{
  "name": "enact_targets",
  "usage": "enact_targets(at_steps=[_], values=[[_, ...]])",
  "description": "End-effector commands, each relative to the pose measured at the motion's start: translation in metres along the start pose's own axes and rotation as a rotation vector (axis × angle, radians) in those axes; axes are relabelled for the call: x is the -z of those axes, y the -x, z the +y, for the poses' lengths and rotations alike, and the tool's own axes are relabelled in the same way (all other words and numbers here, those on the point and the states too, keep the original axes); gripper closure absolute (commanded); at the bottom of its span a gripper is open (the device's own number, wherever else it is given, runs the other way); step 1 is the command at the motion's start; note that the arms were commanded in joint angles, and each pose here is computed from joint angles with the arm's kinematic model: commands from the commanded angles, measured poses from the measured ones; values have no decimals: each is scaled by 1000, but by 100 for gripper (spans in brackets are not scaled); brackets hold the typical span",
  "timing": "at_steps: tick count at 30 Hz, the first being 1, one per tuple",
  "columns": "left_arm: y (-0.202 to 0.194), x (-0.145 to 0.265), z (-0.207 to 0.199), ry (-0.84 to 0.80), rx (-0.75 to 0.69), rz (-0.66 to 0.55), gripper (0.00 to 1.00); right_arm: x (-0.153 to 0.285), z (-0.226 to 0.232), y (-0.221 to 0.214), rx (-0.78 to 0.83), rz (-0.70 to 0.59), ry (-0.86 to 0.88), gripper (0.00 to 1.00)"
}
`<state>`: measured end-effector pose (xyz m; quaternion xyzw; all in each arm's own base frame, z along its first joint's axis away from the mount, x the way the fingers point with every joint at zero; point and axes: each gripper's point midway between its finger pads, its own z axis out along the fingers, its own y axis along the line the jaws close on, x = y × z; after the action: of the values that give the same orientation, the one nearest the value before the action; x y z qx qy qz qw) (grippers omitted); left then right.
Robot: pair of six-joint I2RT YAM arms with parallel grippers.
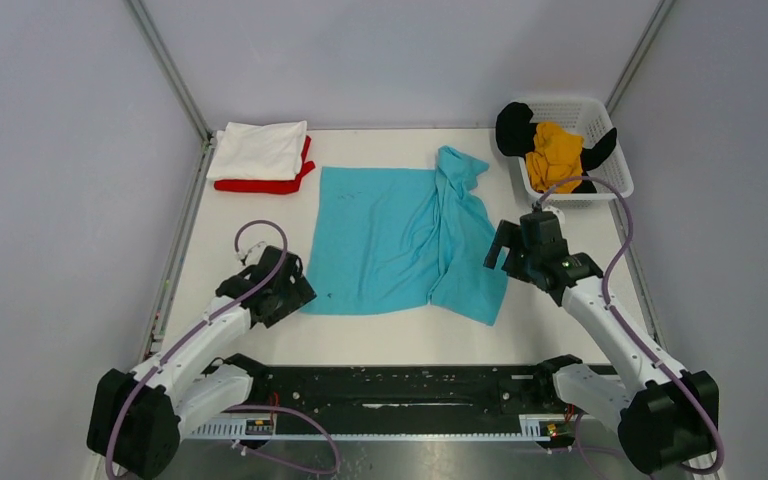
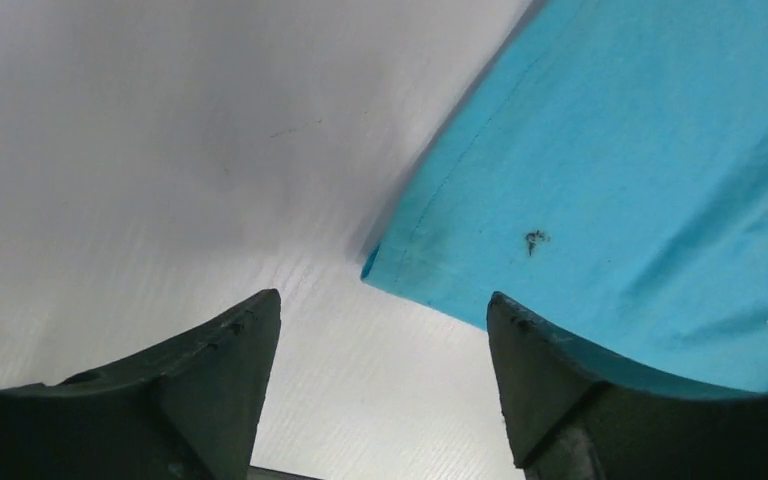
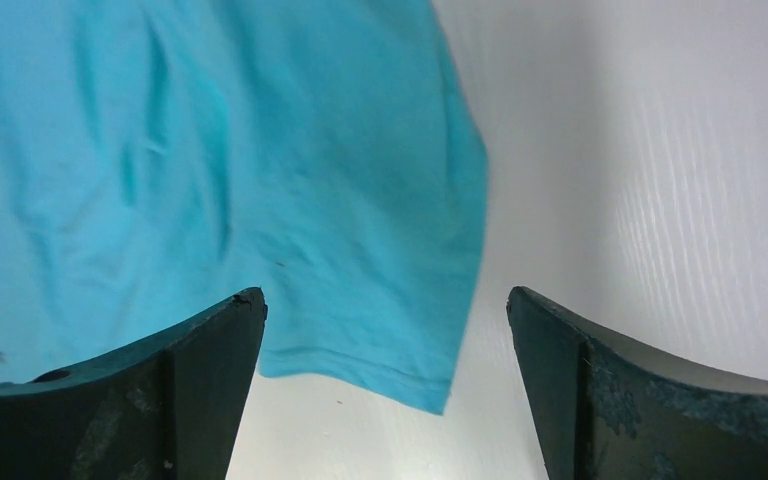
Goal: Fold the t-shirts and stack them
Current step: Flatten out the tshirt
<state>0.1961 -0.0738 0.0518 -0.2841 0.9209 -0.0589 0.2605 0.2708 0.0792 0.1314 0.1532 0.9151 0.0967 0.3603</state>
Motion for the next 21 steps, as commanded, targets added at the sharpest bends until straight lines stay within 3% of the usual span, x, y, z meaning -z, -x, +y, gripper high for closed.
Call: enact_targets(at_steps=[1, 5, 14, 21], values=[[-11, -8, -5, -10, -10, 70, 31, -4, -8, -8, -60, -35, -15, 1], [-25, -19, 2, 29, -13, 125, 45, -5, -17, -16, -48, -10, -53, 1], [-31, -34, -1, 44, -26, 158, 51, -15, -25, -31, -21, 57, -99, 1], [-38, -41, -3, 68, -69, 205, 63, -16, -32, -34, -7, 66, -129, 0]])
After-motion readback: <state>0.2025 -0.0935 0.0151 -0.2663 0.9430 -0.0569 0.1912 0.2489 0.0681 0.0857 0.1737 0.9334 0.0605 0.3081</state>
